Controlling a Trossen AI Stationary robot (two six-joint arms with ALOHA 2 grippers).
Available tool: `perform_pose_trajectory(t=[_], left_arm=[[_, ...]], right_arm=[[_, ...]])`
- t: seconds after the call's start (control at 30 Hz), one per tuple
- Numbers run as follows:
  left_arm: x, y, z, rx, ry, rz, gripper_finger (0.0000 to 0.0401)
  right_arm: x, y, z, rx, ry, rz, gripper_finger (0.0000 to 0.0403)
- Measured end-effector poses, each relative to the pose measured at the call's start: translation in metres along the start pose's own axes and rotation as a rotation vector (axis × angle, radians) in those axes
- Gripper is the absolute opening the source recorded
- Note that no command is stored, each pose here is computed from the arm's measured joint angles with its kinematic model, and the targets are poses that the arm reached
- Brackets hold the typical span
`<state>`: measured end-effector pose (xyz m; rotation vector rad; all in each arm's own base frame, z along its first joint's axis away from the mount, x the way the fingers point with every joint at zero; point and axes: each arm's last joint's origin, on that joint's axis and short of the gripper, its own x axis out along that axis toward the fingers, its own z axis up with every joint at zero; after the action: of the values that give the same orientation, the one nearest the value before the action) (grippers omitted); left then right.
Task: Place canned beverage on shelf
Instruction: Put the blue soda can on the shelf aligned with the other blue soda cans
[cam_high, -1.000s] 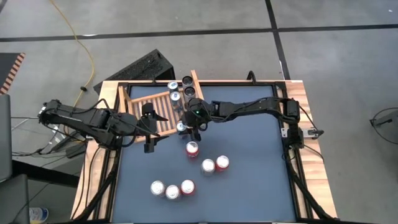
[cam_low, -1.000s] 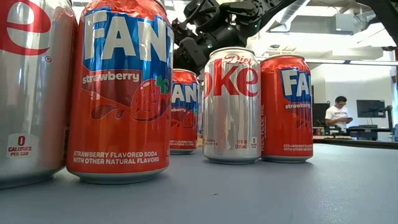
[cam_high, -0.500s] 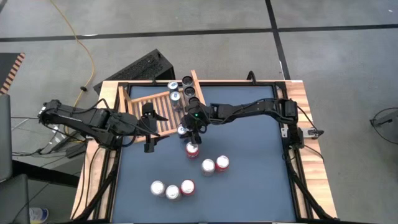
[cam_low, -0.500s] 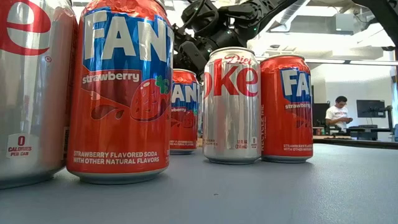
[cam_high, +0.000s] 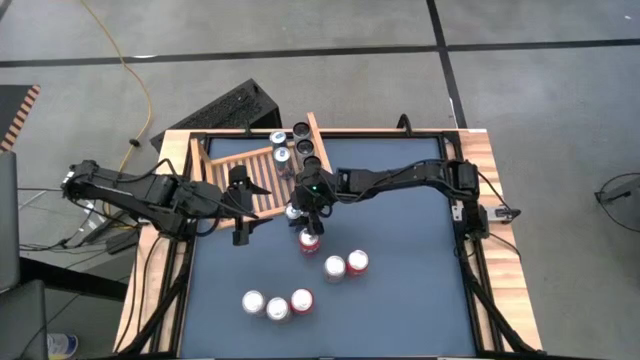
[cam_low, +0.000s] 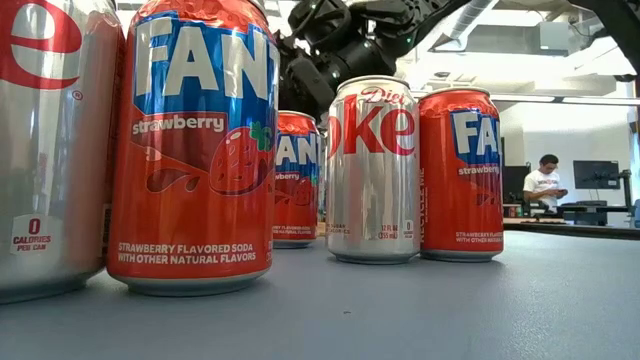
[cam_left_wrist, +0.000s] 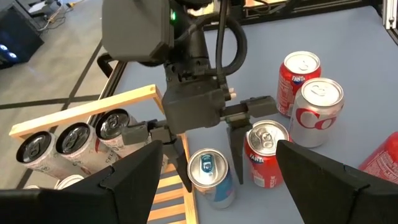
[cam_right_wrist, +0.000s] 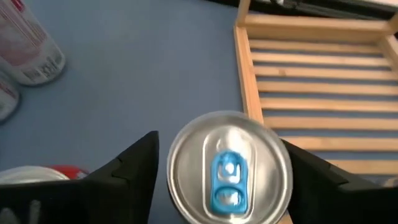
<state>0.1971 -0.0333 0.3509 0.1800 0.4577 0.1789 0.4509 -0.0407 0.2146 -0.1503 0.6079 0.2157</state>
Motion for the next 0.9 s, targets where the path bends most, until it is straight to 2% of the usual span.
perform_pose_trajectory(t=[0.23,0.43,0.67,0.8,0.9], left_arm=[[0.000,0.000,0.000,-0.031,-0.002,-0.001,0.0302],[0.000,0.000,0.000,-0.034,-0.001,-0.009,0.0302],[0.004,-0.002,-0.004,-0.061,-0.016,-0.009,0.0302],[0.024,-0.006,-0.026,-0.053,-0.010,-0.071,0.0302],[0.039,0.002,-0.035,-0.070,0.002,-0.088,0.0302]], right_arm=[[-0.017,0.001,0.037,-0.059,0.043,0.021,0.0287],[-0.065,-0.008,0.080,-0.051,0.172,0.043,0.0287],[-0.159,0.006,0.118,-0.037,0.391,0.050,0.0288],[-0.228,0.022,0.115,0.031,0.401,-0.043,0.0288],[-0.285,0.036,0.116,0.126,0.306,-0.119,0.0287]])
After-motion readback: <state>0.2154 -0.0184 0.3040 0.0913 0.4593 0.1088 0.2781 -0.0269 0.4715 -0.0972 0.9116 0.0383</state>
